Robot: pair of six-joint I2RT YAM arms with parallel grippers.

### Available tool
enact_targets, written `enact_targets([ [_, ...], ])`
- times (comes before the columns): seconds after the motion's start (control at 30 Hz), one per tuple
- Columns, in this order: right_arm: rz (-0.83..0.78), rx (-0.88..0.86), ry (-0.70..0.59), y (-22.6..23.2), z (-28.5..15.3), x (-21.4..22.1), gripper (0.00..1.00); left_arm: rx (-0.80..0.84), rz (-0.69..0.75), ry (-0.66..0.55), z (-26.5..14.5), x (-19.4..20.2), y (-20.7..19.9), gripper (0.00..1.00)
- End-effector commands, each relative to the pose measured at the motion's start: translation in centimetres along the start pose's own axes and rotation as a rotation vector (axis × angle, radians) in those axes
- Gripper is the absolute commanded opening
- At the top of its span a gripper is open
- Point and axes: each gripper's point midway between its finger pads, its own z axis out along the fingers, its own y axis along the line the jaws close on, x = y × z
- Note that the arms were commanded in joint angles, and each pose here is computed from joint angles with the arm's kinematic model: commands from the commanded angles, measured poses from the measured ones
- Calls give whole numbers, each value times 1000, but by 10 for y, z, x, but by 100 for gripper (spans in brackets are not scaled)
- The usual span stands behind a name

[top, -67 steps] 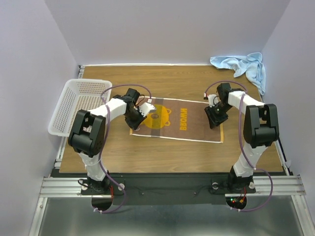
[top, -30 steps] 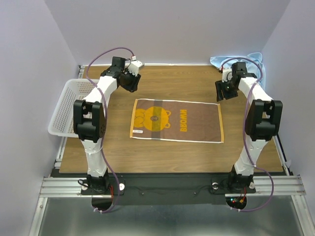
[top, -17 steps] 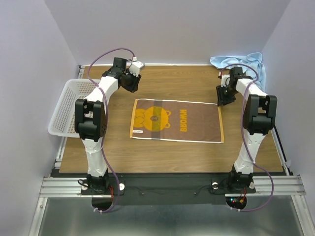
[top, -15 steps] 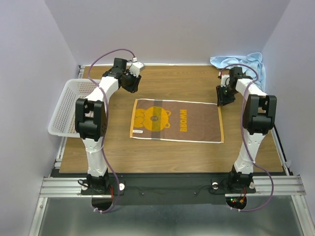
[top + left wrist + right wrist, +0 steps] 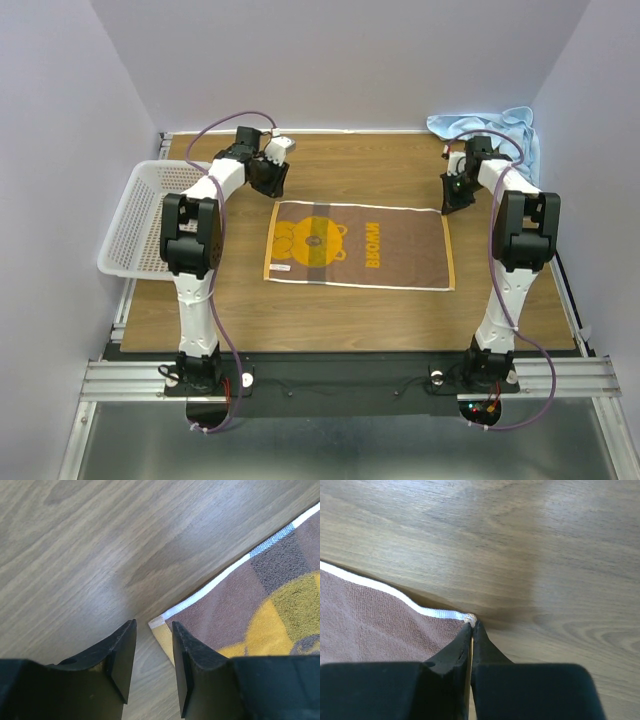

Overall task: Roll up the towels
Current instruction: Fold the towel

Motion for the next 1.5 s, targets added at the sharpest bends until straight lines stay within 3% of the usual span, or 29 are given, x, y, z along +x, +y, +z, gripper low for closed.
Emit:
enact_targets([
  [0.0, -11, -26, -58, 3, -7, -18, 1, 51, -30, -49, -4, -18, -2, 46],
  [0.8, -15, -48, -101, 8, -15, -32, 1, 36, -75, 61, 19, 31, 2, 43],
  [1.0, -11, -52, -98, 8, -13, -32, 0, 40, -78, 70, 22, 36, 1, 28],
  [1.03, -9, -52, -100, 8, -13, -33, 1, 39, -79, 66, 23, 35, 1, 18],
  [1.17, -11, -50, -117, 7, -17, -40, 1, 32, -74, 27, 15, 19, 4, 0],
  [1.47, -56, -41, -244, 12, -68, -70, 1, 8, -4, -149, -41, -36, 12, 0],
])
